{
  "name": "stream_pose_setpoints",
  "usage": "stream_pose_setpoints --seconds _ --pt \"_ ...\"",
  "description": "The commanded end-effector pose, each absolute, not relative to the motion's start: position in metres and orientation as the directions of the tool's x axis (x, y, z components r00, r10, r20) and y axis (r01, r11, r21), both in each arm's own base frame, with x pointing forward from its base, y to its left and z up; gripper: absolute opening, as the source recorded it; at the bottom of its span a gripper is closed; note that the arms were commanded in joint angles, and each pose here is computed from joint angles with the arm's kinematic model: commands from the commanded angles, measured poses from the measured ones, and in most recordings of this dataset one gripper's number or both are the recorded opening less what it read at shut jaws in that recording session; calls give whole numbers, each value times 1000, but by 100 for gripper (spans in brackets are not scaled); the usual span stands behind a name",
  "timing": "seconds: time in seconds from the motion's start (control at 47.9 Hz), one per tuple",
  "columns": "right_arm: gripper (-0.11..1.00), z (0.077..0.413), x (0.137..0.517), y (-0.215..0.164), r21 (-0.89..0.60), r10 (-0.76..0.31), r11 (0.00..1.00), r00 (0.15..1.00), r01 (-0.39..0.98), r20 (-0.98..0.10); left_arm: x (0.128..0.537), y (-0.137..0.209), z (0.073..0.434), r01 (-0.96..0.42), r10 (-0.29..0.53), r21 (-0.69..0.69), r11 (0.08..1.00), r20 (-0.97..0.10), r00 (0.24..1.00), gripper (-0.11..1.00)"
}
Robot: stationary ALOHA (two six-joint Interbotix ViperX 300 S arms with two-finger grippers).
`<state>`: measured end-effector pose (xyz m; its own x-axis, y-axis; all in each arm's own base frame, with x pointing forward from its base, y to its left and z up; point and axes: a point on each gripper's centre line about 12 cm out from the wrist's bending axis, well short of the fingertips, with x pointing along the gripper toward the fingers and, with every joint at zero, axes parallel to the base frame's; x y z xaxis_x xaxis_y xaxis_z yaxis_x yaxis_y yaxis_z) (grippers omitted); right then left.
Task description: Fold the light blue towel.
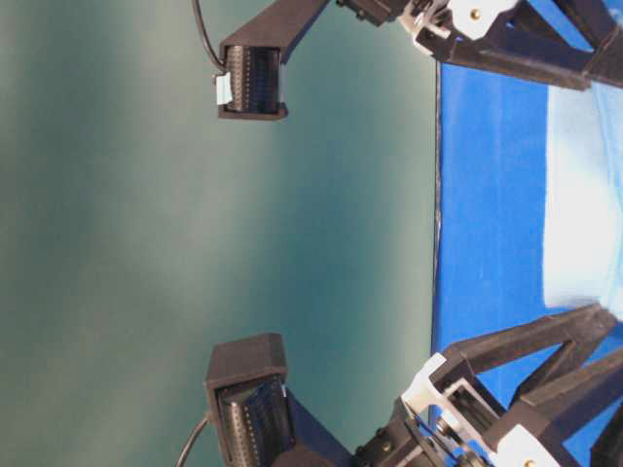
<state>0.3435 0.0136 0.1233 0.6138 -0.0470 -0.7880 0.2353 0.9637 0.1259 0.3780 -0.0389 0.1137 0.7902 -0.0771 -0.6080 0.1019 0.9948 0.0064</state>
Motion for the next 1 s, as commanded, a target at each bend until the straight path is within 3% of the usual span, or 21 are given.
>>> stream_pose_setpoints --seconds 0.0,0.459,0.751,0.98 --pt "61 138 349 16 141 -39 965 650 222 -759 381 -40 127 104 -81 7 995 -580 811 65" --pt "59 229 314 30 96 -102 969 728 226 -677 344 -36 206 107 -89 3 994 -526 846 62" --pt "59 256 260 17 104 -113 972 804 212 -584 284 -30 246 106 -97 3 994 -387 917 62" --pt "59 264 213 7 104 -115 977 868 188 -483 231 -24 259 108 -101 10 994 -280 955 62"
